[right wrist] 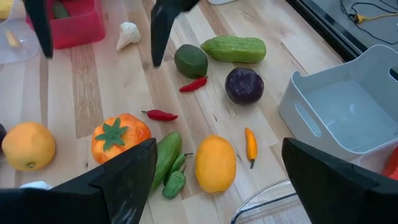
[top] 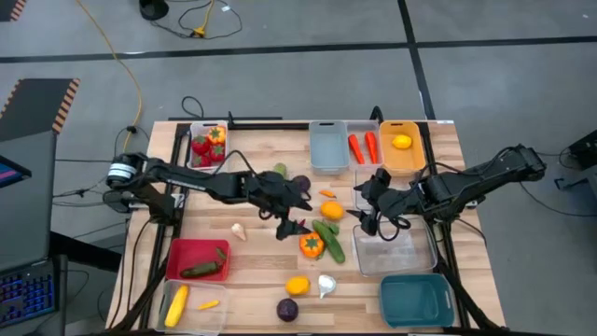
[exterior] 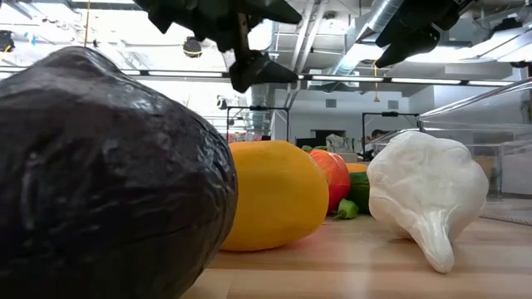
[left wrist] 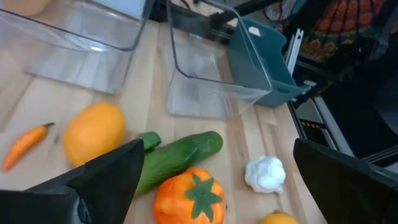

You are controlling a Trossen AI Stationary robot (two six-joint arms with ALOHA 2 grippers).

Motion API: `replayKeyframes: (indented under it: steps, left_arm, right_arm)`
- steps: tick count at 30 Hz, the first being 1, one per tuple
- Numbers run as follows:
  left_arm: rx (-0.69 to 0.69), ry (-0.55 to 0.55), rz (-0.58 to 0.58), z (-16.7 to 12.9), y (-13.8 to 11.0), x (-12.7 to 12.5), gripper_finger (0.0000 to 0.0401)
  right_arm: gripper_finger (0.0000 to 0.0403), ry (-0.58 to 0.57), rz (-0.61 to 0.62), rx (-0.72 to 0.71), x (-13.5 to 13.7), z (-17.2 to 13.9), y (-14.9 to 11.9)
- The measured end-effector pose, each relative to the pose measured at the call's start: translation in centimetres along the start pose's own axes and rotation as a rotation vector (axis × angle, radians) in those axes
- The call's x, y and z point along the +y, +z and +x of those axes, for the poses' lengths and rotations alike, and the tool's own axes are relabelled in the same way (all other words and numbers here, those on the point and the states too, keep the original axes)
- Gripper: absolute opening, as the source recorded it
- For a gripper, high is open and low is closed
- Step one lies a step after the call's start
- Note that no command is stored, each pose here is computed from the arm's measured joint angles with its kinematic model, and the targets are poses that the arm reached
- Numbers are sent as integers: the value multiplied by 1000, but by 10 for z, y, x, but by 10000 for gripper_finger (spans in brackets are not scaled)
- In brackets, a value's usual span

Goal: Sort produce into baskets
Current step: Put the pumpkin into the white bin

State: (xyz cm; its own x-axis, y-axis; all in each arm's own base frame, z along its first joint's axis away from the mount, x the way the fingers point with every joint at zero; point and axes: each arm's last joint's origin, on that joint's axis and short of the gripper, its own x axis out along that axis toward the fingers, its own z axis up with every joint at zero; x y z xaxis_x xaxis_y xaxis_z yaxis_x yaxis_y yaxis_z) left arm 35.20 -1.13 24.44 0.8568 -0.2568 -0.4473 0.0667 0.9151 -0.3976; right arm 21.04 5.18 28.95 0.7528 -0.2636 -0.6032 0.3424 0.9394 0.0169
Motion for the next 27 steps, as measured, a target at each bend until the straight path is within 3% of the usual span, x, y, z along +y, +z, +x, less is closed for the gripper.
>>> replayKeyframes:
  steps: [4, 17, 27]
  left_arm:
    - [0, 1, 53, 14, -7, -3, 397]
    - [55, 181, 354, 43, -41, -29, 397]
    - [130, 212, 422, 59, -64, -36, 397]
  right_arm:
    - [372, 0, 0, 0, 0, 0, 0]
    - [372, 0, 0, 0, 0, 0, 0]
    - [372, 2, 2, -3, 0, 0, 0]
